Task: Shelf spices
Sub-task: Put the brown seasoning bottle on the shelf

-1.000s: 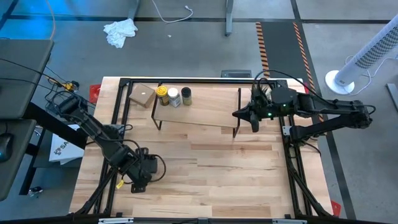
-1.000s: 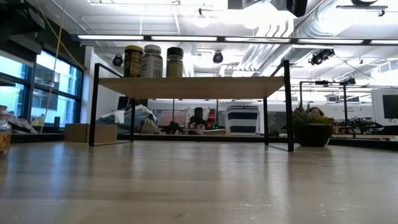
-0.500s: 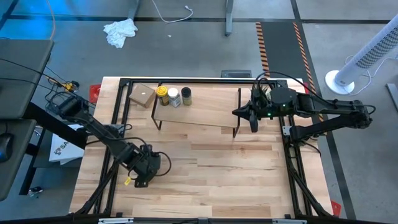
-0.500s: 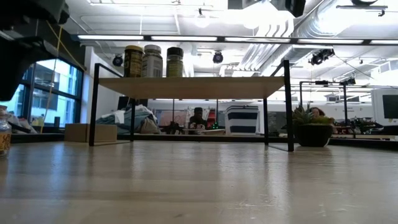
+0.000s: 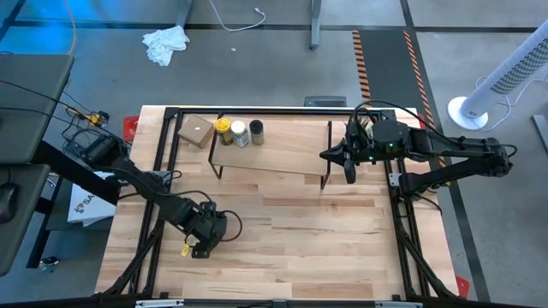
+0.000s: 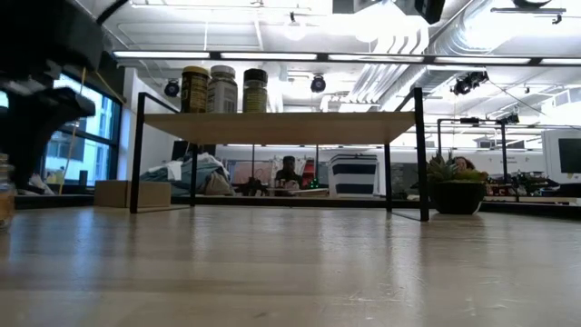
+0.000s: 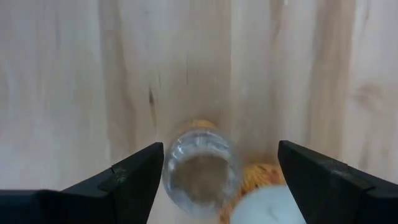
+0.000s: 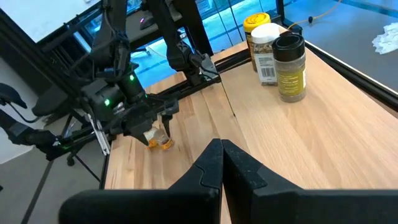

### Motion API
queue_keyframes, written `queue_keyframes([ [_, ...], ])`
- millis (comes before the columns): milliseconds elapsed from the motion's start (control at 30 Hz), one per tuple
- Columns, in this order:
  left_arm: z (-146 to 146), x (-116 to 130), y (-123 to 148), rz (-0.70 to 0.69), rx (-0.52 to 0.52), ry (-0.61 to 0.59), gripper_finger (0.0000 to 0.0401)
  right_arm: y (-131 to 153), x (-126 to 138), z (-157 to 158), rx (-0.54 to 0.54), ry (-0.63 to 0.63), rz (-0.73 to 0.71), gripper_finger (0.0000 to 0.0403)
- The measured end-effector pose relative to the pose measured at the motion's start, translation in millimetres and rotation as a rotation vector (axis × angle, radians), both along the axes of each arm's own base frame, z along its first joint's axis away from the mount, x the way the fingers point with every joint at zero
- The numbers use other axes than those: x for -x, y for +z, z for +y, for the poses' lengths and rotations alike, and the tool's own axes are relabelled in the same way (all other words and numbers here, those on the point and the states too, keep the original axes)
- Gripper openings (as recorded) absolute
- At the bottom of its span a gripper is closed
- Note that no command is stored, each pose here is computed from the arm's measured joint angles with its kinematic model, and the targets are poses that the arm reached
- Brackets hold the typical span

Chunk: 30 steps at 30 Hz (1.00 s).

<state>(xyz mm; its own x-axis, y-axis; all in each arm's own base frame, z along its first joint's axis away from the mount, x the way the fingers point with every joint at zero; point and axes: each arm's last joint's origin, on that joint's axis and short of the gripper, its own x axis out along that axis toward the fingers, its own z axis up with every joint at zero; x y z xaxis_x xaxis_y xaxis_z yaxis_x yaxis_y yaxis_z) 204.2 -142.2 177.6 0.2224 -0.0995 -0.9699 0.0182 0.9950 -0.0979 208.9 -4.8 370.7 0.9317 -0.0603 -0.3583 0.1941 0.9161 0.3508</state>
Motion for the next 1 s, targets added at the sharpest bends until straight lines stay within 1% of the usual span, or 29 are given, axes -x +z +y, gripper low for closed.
queue_keyframes([
  [267, -6, -8, -34, 0.103, -0.081, -0.026, 0.0312, 0, 0, 0, 0.0, 0.0, 0.004, 0.0],
  [500, -8, -10, -39, 0.089, -0.109, -0.053, 0.0306, -2, 1, 0, 0.002, 0.001, 0.022, 0.0],
  [567, -8, -11, -39, 0.082, -0.116, -0.056, 0.0285, -2, 1, 0, 0.002, 0.001, 0.028, 0.0],
  [600, -8, -11, -39, 0.079, -0.12, -0.056, 0.0266, -3, 1, 0, 0.002, 0.001, 0.03, 0.0],
  [667, -8, -12, -35, 0.084, -0.147, -0.073, 0.0208, -3, 1, 0, 0.002, 0.001, 0.031, 0.0],
  [700, -7, -13, -31, 0.093, -0.174, -0.089, 0.0177, -3, 2, 0, 0.002, 0.001, 0.03, 0.0],
  [767, -6, -17, -13, 0.093, -0.189, -0.124, 0.0178, -2, 2, 0, 0.001, 0.003, 0.028, 0.0],
  [800, -7, -23, 1, 0.061, -0.171, -0.139, 0.0178, -2, 3, 0, -0.001, 0.008, 0.025, 0.0],
  [867, -3, -33, 35, -0.002, -0.145, -0.161, 0.0178, 0, 5, 1, -0.012, 0.013, 0.017, 0.0],
  [900, 1, -39, 56, -0.049, -0.15, -0.164, 0.0178, 1, 7, 1, -0.019, 0.013, 0.012, 0.0],
  [933, 7, -46, 77, -0.113, -0.179, -0.163, 0.0178, 2, 8, 1, -0.025, 0.011, 0.004, 0.0],
  [1000, 24, -63, 122, -0.267, -0.272, -0.157, 0.0178, 6, 14, 1, -0.03, 0.009, -0.017, 0.0],
])
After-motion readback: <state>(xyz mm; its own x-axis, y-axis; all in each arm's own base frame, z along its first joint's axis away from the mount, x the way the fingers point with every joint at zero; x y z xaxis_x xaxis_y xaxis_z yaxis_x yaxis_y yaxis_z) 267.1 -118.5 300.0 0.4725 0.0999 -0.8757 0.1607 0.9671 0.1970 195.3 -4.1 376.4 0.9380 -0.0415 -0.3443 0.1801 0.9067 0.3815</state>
